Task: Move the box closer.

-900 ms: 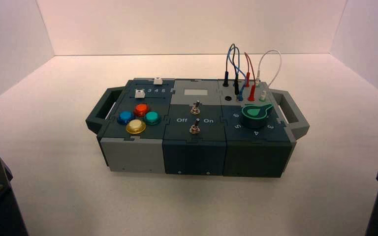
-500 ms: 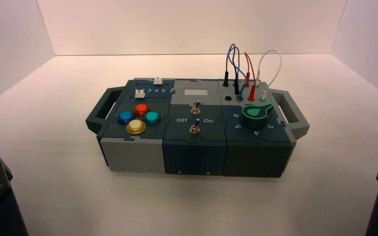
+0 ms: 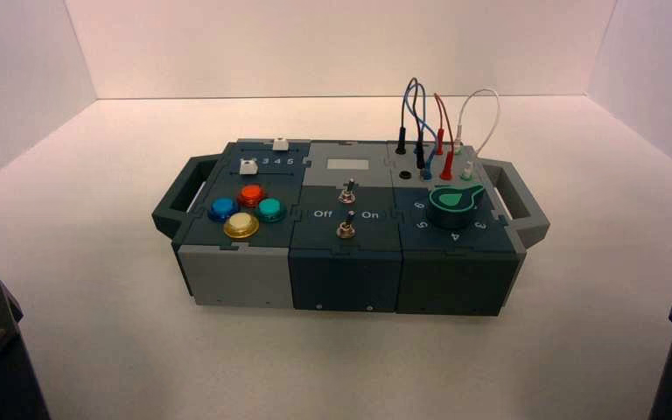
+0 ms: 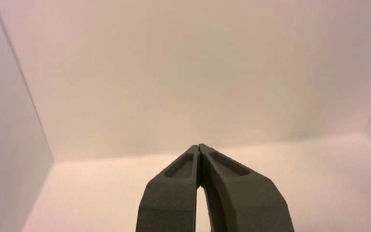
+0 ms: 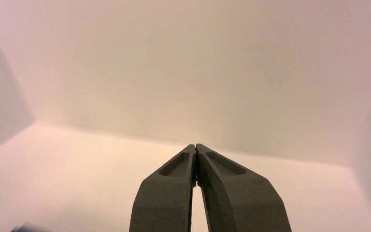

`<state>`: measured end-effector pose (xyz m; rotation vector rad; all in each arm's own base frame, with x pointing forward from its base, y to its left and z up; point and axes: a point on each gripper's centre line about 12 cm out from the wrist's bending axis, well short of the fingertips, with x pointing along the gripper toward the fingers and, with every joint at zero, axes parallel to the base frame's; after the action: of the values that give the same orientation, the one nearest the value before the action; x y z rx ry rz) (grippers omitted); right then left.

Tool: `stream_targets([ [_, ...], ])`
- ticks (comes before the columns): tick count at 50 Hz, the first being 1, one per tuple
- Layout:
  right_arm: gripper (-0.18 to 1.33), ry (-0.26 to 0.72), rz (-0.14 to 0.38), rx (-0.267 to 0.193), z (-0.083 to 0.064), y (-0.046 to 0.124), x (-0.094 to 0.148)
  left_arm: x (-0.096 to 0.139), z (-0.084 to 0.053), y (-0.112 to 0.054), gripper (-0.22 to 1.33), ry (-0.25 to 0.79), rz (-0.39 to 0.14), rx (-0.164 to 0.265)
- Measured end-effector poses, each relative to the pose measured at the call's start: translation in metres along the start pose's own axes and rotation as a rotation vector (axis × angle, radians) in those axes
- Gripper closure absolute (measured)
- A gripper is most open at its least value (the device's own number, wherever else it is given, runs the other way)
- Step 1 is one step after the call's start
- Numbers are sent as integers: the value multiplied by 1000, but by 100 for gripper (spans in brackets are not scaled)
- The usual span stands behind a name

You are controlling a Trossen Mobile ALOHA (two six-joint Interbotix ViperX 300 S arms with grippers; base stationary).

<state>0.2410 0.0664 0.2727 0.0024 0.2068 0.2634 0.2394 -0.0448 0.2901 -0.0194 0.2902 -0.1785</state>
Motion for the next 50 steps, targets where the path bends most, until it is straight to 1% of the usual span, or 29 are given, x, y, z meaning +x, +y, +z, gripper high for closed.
stream_targets([
  [3,129,78,35,-5,-3,10,22,16,-3,-2,128,83,-3,2],
  [4,129,100,41,-4,-5,13,28,27,-6,-4,128,134,-9,3],
  [9,129,185,72,-5,-11,25,54,55,-13,-11,128,245,-28,15],
  [10,129,212,78,-3,-15,28,63,66,-18,-16,128,286,-40,20],
  [11,129,215,79,-4,-15,28,64,72,-21,-18,128,308,-46,24],
  [12,129,237,84,0,-19,31,72,78,-23,-21,128,326,-52,28],
  [15,129,277,89,2,-27,35,83,97,-32,-32,128,383,-78,46],
  [19,129,324,85,5,-37,36,96,120,-48,-48,128,457,-110,71],
  [20,129,328,85,5,-38,36,97,121,-49,-49,128,461,-111,70],
  [21,129,345,82,8,-42,35,101,130,-56,-55,128,490,-124,82],
  [24,129,371,80,8,-47,36,106,144,-67,-64,128,530,-138,95],
  [25,129,394,79,8,-53,36,110,148,-70,-66,128,541,-141,97],
  [26,129,394,79,8,-53,36,110,153,-75,-69,128,557,-145,102],
  [27,129,411,78,7,-57,36,113,153,-75,-69,128,557,-145,102],
  [28,129,437,79,6,-64,37,116,160,-82,-73,128,580,-151,110],
  [29,129,439,79,6,-64,37,117,164,-86,-75,128,590,-153,112],
  [32,129,489,76,4,-78,37,125,173,-96,-80,128,620,-160,121],
  [33,129,491,77,3,-78,38,125,176,-101,-82,128,630,-162,126],
  [34,129,503,77,2,-82,38,126,177,-101,-82,128,632,-162,124],
  [36,129,541,75,1,-94,39,131,184,-113,-85,128,662,-165,132],
  [37,129,555,75,-1,-98,39,132,184,-114,-86,128,665,-166,134],
  [41,129,621,76,-3,-117,41,140,193,-127,-89,128,698,-167,139],
  [42,129,649,75,-5,-125,42,143,194,-130,-89,128,705,-168,141],
  [44,129,669,74,-6,-131,42,145,196,-136,-92,128,717,-171,146],
  [45,129,692,73,-5,-138,42,148,198,-140,-94,128,727,-176,150],
  [47,129,715,72,-8,-145,42,150,198,-144,-98,128,738,-181,156],
  [50,129,732,72,-6,-151,44,153,198,-149,-102,128,751,-189,164],
])
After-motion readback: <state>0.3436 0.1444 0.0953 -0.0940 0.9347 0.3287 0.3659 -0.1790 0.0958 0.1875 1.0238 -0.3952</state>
